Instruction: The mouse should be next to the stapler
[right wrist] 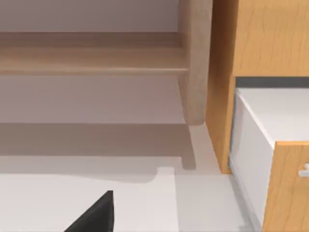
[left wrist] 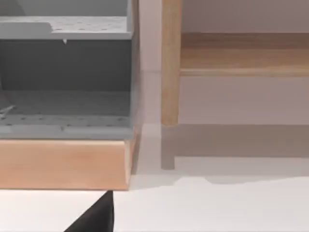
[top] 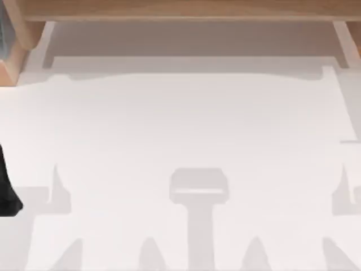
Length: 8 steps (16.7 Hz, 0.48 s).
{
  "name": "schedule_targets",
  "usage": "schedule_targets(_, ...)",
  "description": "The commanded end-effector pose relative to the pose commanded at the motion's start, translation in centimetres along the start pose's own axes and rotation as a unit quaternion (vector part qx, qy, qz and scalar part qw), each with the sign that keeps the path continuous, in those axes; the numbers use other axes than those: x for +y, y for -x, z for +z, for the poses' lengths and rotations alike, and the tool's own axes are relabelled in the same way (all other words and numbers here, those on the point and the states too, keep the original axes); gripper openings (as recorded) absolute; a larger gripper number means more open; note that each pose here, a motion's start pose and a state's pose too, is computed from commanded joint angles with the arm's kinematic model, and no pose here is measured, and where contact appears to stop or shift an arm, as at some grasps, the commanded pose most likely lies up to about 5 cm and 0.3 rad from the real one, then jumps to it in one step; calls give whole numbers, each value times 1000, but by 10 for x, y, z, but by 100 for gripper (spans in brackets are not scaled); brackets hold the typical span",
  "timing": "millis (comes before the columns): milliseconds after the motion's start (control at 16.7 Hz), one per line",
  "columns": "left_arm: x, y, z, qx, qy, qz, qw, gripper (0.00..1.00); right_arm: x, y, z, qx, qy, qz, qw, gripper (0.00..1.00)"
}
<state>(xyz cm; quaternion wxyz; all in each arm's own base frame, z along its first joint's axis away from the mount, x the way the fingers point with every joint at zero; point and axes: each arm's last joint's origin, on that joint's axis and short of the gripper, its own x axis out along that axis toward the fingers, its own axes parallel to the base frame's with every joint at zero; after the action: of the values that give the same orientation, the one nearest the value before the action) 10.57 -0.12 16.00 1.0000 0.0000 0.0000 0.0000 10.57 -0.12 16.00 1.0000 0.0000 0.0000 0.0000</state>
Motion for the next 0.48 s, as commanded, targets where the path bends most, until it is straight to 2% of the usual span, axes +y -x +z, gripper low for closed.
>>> schedule_targets(240, 0, 0, 0, 0, 0, 0, 1000, 100, 0, 0, 3, 10, 3, 0, 1000, 100)
schedule_targets(480, 0, 0, 0, 0, 0, 0, 1000, 100, -1, -6, 26, 69, 20, 3, 997, 100)
